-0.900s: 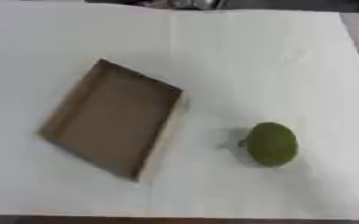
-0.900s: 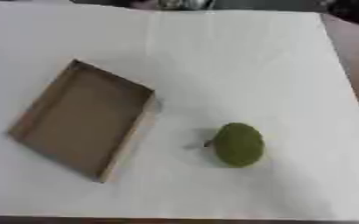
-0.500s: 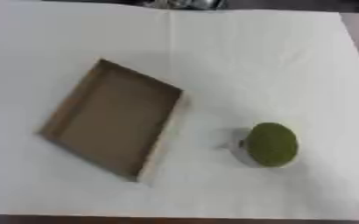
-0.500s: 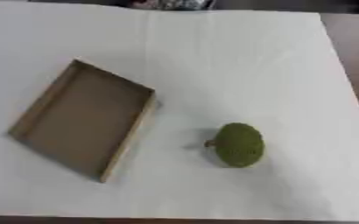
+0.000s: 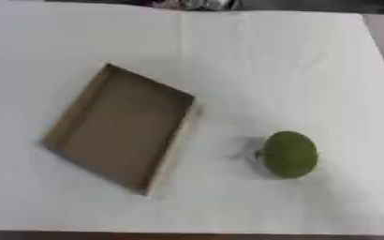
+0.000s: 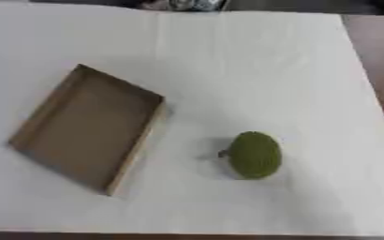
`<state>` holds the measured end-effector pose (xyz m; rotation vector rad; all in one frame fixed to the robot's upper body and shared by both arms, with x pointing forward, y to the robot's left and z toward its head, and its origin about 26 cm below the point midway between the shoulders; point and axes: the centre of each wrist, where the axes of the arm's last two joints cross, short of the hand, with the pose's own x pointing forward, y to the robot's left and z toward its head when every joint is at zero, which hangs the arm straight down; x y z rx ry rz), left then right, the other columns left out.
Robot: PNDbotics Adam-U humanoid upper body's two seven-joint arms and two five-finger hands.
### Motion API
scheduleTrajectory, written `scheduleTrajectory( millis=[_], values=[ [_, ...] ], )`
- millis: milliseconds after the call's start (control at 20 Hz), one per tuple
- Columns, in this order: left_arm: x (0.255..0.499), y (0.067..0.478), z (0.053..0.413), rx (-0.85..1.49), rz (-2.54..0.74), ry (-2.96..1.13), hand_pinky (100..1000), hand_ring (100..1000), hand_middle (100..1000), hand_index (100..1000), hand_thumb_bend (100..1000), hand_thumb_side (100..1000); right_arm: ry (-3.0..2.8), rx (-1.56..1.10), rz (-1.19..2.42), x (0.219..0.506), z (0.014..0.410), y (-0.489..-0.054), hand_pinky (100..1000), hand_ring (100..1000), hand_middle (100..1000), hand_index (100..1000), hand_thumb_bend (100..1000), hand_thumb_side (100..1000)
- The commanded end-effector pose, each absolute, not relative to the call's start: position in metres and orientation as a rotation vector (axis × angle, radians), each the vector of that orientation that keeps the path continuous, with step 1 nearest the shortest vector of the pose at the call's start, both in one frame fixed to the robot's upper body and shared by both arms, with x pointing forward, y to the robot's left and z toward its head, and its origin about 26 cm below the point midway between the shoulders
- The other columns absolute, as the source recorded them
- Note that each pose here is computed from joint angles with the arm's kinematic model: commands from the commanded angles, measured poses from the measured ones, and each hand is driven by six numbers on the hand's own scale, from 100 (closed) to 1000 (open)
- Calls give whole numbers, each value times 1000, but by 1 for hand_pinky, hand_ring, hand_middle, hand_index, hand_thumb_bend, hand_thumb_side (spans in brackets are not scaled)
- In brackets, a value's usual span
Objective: Pick up objects on the table and place them in the box.
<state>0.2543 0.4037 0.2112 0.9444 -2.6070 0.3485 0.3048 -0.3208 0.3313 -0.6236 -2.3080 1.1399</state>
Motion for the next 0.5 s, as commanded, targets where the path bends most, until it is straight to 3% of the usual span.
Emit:
scheduleTrajectory(
  millis=[50,500],
  values=[
    [251,405,225,964,298,-2645,708,725,679,819,100,623,-2219,-713,1297,303,338,-324,838,723,789,866,100,626],
    [251,405,226,964,289,-2647,708,726,679,819,100,623,-2151,-761,1496,318,309,-322,823,717,797,872,100,694]
  ],
)
